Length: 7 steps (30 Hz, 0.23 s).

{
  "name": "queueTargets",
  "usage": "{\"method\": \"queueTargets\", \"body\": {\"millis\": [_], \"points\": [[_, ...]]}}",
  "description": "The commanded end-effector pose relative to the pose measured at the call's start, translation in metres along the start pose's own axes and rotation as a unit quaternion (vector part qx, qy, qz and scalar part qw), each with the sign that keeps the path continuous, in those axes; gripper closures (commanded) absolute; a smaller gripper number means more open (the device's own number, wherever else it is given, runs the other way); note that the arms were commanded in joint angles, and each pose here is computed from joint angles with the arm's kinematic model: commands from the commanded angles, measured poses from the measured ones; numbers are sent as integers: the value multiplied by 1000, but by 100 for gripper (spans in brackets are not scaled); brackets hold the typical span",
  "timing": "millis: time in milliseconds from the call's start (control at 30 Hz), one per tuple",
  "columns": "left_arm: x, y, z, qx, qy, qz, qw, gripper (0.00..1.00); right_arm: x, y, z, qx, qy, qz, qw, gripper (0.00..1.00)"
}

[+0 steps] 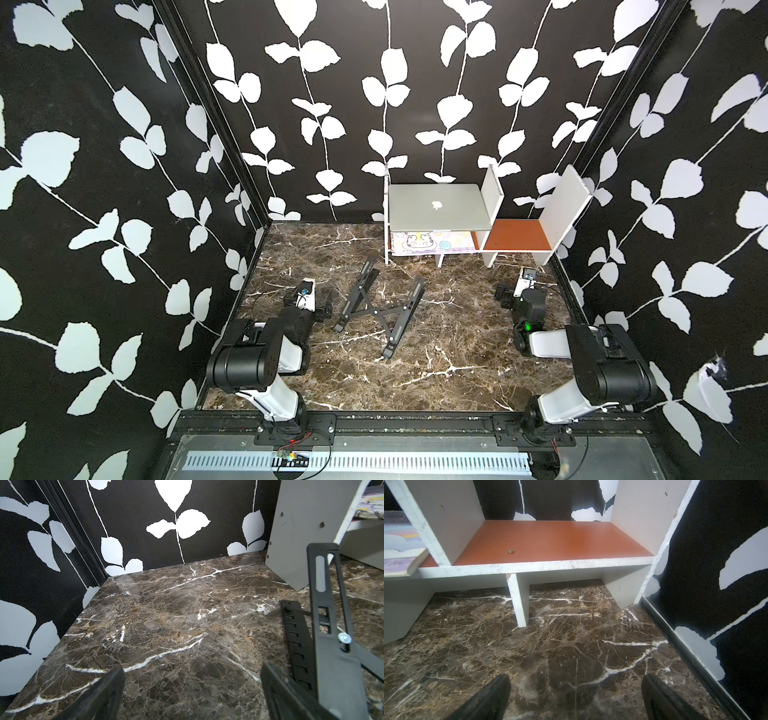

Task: Close the laptop lid and set it aside
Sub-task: Reset both arms

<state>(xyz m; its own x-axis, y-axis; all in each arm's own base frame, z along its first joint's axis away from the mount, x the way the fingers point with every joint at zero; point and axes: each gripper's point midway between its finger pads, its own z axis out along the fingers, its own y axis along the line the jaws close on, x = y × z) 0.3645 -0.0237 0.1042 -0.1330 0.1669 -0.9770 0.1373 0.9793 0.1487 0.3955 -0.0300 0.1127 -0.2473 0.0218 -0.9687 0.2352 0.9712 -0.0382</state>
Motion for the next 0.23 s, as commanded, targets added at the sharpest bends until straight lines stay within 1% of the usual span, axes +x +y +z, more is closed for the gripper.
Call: {"method": "queueTargets", "body": {"millis": [0, 200], "points": [[-7, -2, -2, 4, -15, 7, 1000, 1, -9, 1, -1, -3, -20, 2, 1000, 0], [-6, -1, -2, 3, -14, 7, 1000, 1, -9, 2, -1, -3, -21, 2, 1000, 0]]}}
